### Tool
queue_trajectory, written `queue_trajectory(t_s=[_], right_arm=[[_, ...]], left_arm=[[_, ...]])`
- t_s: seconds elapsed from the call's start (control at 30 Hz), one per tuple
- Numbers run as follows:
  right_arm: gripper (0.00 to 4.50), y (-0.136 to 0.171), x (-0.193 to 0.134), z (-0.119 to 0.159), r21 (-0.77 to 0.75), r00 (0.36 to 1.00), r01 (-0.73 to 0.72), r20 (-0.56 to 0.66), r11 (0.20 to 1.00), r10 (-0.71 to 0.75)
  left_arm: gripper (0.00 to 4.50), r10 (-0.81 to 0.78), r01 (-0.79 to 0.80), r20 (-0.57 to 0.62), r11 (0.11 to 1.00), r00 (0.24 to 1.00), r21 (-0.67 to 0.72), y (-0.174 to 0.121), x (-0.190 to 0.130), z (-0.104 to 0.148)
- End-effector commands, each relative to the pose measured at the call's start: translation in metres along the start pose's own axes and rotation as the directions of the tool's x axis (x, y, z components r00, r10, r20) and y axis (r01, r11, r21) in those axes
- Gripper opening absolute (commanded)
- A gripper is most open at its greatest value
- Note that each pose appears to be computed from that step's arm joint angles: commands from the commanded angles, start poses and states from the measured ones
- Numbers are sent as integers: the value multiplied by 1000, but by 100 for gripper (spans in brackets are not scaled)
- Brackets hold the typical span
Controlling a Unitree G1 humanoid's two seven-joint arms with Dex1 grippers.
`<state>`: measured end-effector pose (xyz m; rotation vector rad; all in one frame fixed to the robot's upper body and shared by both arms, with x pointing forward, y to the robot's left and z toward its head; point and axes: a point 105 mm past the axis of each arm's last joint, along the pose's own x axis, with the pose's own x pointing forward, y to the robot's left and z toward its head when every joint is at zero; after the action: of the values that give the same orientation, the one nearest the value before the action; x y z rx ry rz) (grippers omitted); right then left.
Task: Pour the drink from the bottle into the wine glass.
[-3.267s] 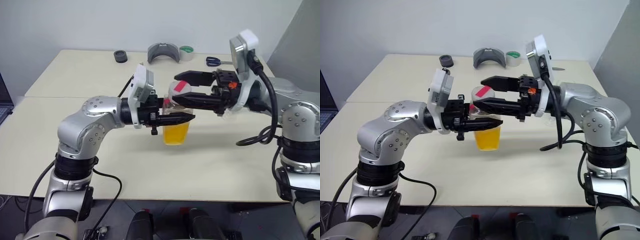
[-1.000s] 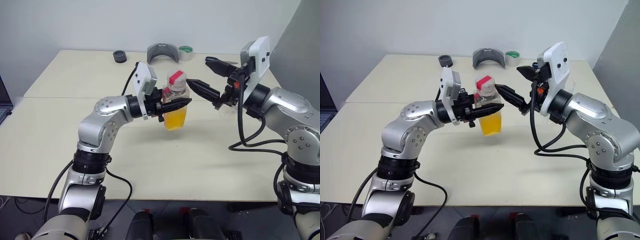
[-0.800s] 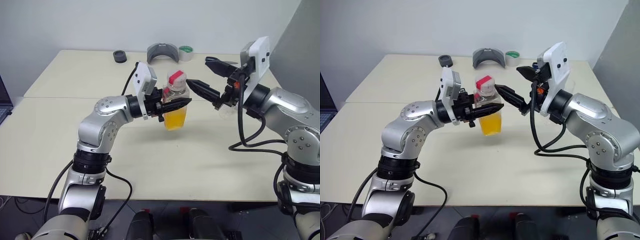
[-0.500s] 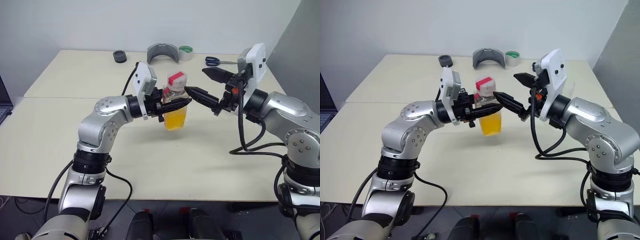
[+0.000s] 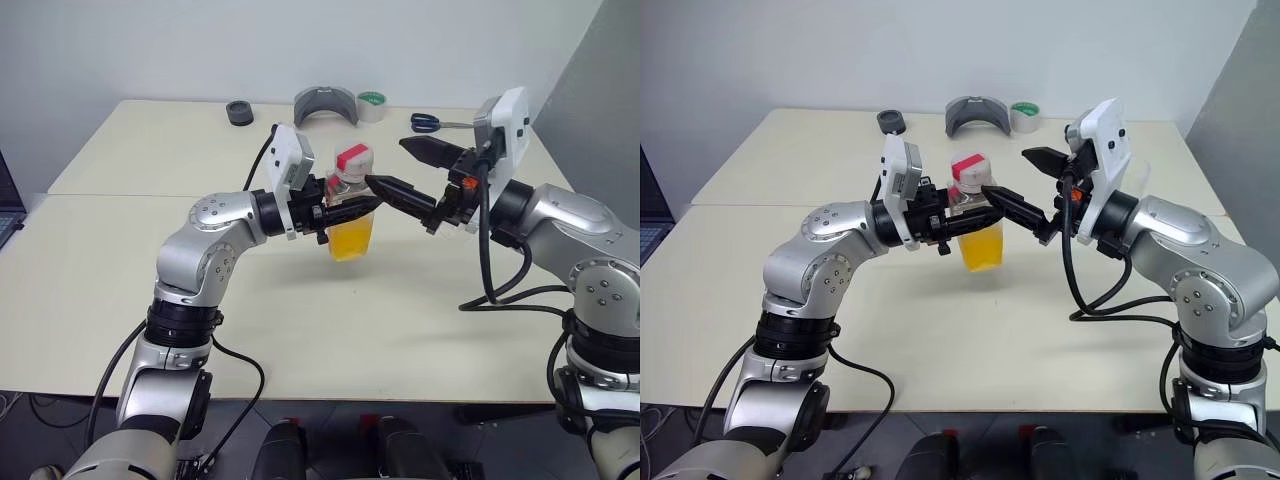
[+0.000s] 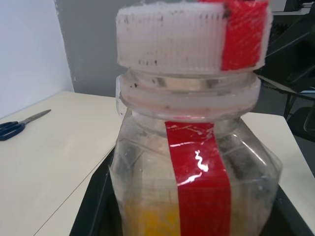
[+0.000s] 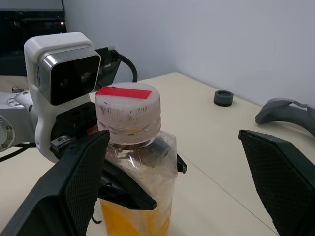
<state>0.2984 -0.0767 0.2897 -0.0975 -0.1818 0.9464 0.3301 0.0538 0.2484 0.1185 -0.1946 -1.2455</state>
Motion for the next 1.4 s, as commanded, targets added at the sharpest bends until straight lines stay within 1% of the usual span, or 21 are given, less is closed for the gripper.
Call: queue_trajectory(t_s=[0.03,0.43,1.0,1.17,1.2,1.27,1.37,1.4], right_arm=[[447,6,3,14,-26,998,-22,54,999,23],[447,8,10,16,-20,996,-45,73,999,46],[447,10,10,15,-17,996,-56,70,998,57],[447,8,5,11,-17,997,-45,57,999,46],[447,7,3,8,-16,998,-40,52,999,41],[447,6,-2,3,-23,999,-33,36,999,34],[447,5,-7,-2,-27,999,-37,28,999,38],[447,7,-7,-2,-30,998,-50,28,998,50]], left_arm=[[174,-18,16,56,999,998,51,-6,-1,18],[174,-15,12,55,999,998,53,-7,-1,18],[174,-7,4,53,998,999,56,-6,-2,18],[174,97,-99,37,994,995,54,11,-9,13],[174,175,-177,37,982,984,63,23,-13,12],[174,333,-335,35,938,942,92,47,-24,10],[174,505,-506,43,853,862,130,73,-41,8],[174,566,-566,48,812,823,143,83,-49,8]])
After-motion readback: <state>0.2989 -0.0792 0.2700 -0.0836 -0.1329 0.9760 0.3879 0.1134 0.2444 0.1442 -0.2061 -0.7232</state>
